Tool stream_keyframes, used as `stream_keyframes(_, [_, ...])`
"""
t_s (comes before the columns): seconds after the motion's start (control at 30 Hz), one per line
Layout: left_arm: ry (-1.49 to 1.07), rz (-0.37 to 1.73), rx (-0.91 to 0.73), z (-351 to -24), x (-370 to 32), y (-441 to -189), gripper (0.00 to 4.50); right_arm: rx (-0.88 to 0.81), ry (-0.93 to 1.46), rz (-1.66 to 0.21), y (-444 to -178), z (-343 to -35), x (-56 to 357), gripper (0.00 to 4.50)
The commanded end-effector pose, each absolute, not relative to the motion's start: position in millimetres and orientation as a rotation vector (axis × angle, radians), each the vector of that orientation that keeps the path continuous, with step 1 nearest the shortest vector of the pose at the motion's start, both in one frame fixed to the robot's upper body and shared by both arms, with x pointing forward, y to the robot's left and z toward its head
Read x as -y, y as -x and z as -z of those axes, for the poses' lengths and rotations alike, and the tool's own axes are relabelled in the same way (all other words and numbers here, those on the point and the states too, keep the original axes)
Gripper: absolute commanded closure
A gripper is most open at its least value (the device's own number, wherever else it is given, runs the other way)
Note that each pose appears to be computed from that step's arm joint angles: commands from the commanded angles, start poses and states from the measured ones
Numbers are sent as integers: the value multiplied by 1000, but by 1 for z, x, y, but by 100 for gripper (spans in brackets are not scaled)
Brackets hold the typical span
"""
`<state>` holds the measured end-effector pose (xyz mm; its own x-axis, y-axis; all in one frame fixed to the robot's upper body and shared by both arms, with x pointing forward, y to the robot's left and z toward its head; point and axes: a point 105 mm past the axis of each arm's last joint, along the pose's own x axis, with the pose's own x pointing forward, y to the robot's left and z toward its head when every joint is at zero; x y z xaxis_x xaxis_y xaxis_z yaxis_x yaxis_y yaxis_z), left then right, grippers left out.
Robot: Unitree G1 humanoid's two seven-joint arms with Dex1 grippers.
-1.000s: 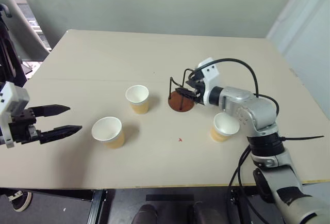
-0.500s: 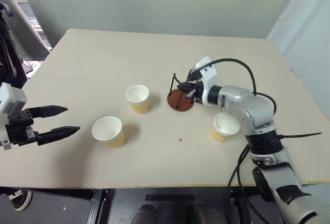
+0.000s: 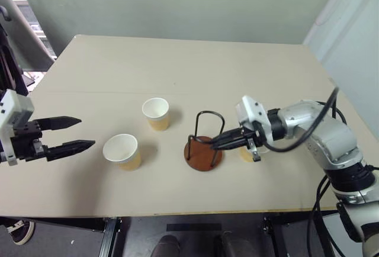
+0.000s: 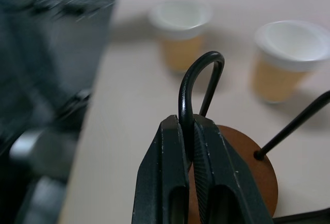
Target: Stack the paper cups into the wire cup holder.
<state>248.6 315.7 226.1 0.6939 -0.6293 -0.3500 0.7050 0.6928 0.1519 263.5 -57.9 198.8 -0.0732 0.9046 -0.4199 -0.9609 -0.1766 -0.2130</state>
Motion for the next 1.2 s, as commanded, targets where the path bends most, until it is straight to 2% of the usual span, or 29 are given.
stream_keyframes(0.03, [-321, 782, -262, -236, -311, -245, 0, -65, 692, -1777, -251, -197, 59, 449])
stream_keyframes(0.13, [-327, 810, -262, -237, -306, -240, 0, -53, 729, -1806, -251, -192, 59, 449])
stream_keyframes(0.4, [-390, 1078, -210, -261, -245, -218, 0, -28, 761, -1818, -259, -191, 58, 449])
stream_keyframes(0.53, [-408, 1200, -268, -253, -223, -207, 0, -26, 765, -1824, -261, -190, 58, 449])
stream_keyframes(0.9, [-412, 1231, -300, -240, -211, -208, 0, -49, 784, -1857, -261, -188, 60, 449])
stream_keyframes(1.2, [-417, 1214, -297, -241, -213, -211, 0, -85, 803, -1846, -261, -185, 62, 449])
